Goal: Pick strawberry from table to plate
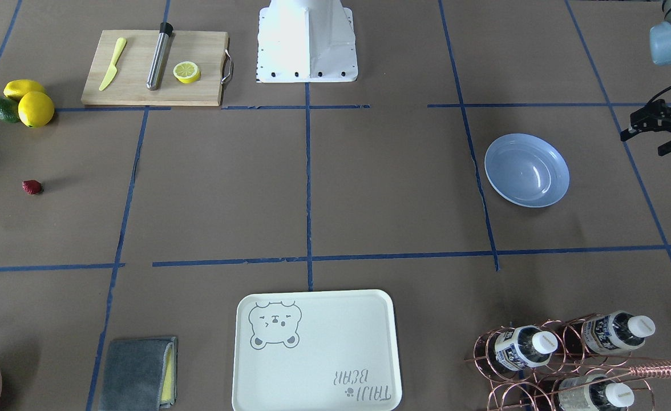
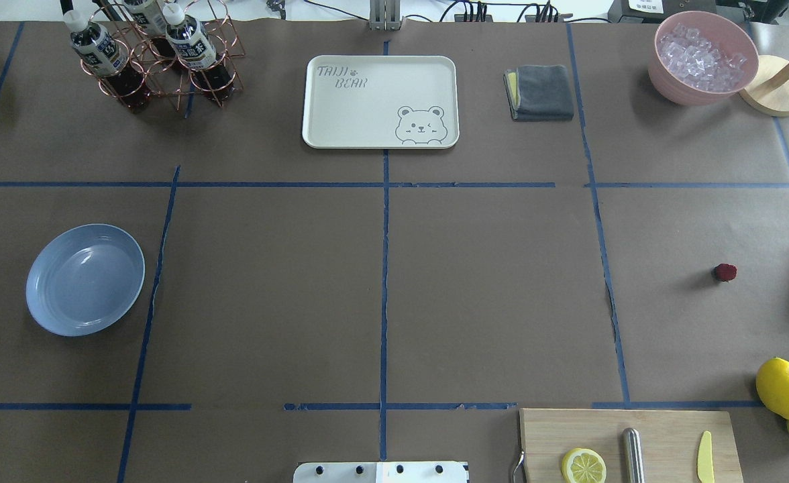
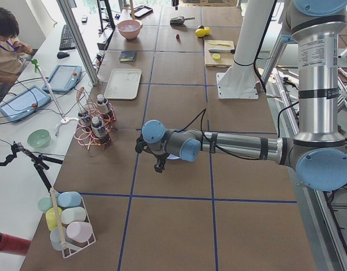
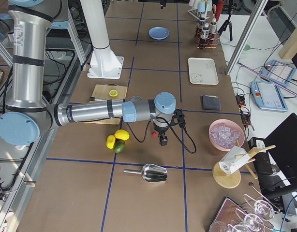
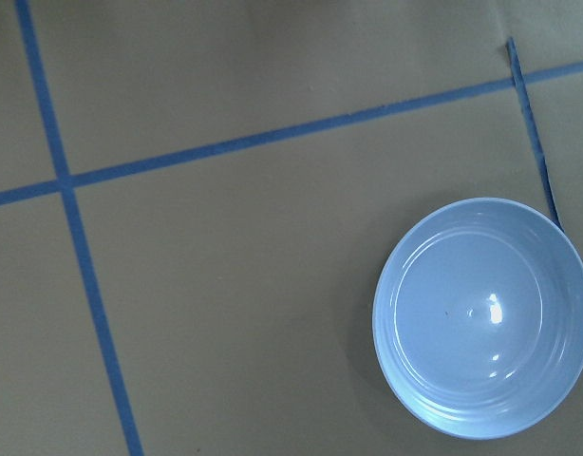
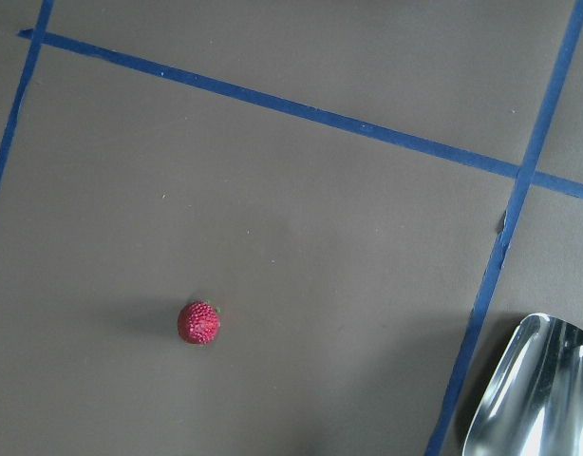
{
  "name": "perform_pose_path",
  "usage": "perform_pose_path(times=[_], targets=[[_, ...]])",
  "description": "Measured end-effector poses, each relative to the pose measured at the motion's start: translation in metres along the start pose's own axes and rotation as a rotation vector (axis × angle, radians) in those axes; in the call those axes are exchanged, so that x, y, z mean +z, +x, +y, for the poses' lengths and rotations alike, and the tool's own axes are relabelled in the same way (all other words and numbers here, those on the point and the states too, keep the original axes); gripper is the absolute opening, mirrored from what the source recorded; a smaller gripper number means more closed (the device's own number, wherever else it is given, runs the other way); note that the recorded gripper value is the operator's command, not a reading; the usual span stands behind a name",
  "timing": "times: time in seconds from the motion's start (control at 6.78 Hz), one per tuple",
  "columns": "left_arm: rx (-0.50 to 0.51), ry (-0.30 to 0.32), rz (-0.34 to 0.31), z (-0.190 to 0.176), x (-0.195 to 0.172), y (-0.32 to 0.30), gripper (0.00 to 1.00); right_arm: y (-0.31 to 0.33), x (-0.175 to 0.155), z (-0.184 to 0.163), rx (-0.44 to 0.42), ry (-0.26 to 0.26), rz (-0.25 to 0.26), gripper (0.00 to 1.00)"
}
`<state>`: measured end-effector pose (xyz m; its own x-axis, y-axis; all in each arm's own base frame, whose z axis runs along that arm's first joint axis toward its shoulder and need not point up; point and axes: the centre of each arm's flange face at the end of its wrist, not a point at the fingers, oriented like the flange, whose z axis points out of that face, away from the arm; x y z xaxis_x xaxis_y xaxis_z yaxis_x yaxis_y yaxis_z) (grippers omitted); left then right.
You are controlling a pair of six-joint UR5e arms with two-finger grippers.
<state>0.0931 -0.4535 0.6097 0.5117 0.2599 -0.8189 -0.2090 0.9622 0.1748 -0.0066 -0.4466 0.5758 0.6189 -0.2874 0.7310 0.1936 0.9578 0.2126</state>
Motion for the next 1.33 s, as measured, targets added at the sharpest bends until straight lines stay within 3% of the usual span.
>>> perform_pose_path(times=[0.3,0.44,0.59,1.03,1.18,1.33], targets=[[-0.027,-0.041,0.026,-0.001,0.063,0.007,0.97,-0.001,0.0,0.0,-0.007,0.002,0.002,1.0],[-0.03,-0.052,0.037,-0.007,0.08,0.016,0.91,-0.001,0.0,0.0,-0.007,0.002,0.002,1.0],[-0.027,-0.065,0.043,-0.011,0.091,0.022,0.8,-0.001,0.0,-0.001,-0.007,0.003,0.001,1.0],[-0.014,-0.095,0.048,-0.018,0.111,0.031,0.74,-0.001,0.001,0.0,-0.002,0.0,-0.003,1.0],[-0.004,-0.105,0.051,-0.022,0.117,0.037,0.24,-0.001,0.001,-0.001,-0.002,0.0,-0.004,1.0],[0.003,-0.108,0.053,-0.026,0.12,0.041,0.0,-0.002,0.0,-0.001,-0.003,0.001,-0.005,1.0]])
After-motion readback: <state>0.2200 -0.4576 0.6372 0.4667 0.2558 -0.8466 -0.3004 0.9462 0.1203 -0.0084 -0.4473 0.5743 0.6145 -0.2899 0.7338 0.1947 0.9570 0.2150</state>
